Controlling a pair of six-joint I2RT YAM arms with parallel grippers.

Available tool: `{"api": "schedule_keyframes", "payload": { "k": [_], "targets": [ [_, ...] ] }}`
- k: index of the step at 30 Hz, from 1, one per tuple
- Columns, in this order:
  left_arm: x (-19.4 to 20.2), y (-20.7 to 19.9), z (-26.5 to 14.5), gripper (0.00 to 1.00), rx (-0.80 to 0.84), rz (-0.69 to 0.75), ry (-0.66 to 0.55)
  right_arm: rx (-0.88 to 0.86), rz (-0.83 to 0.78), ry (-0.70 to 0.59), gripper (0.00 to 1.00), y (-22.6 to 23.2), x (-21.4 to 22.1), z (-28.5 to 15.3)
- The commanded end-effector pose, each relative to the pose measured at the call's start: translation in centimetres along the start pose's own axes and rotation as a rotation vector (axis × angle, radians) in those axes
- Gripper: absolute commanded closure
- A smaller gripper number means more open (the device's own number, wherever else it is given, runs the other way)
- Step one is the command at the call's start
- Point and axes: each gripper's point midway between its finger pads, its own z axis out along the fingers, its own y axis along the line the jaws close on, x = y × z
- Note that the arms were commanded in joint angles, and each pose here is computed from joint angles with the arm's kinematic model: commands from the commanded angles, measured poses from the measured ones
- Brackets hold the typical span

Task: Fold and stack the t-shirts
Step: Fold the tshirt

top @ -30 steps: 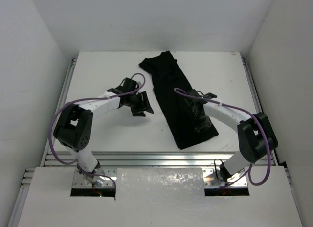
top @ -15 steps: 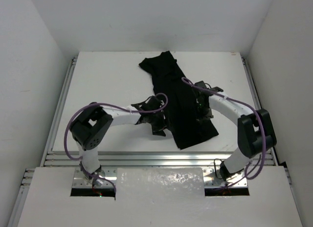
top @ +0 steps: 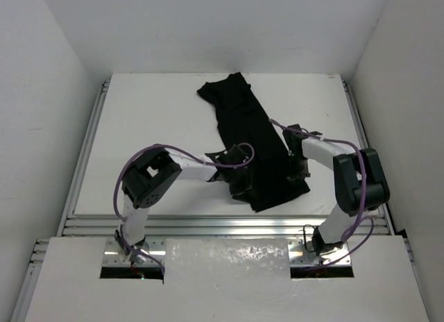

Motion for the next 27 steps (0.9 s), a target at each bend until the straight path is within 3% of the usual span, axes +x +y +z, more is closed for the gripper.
{"api": "schedule_keyframes", "payload": {
  "k": [1, 2, 4, 10, 14, 17, 21, 27],
  "targets": [
    [-0.3, 2.3, 2.0, 0.67, -0.089, -0.005, -0.029, -0.045, 0.002, 0.001, 1.00, 0.8, 0.2, 1.0],
    [-0.5, 2.6, 2.2, 0.93, -0.102, -0.002, -0.035, -0.049, 0.000, 0.018, 1.00, 0.8, 0.6, 1.3],
    [-0.8, 3.8, 1.9, 1.00, -0.162, -0.010, -0.048, -0.081, -0.003, 0.039, 1.00, 1.5, 1.0, 1.6],
    [-1.0, 7.0, -2.8, 1.00, -0.221, -0.042, -0.114, -0.199, 0.002, 0.111, 1.00, 4.4, 3.0, 1.7],
    [-0.2, 11.9, -6.3, 1.00, -0.385, -0.046, -0.145, -0.336, -0.041, 0.112, 1.00, 10.2, 4.6, 0.1],
    [0.3, 14.0, -8.9, 1.00, -0.404, -0.088, -0.186, -0.454, -0.008, 0.105, 1.00, 14.0, 5.4, -1.7],
    [0.1, 15.6, -11.4, 1.00, -0.437, -0.093, -0.254, -0.569, 0.030, 0.015, 1.00, 16.5, 3.0, -5.4],
    [0.3, 17.2, -12.7, 0.98, -0.491, -0.085, -0.275, -0.545, -0.010, -0.043, 0.98, 16.8, 0.4, -7.6]
  ]
}}
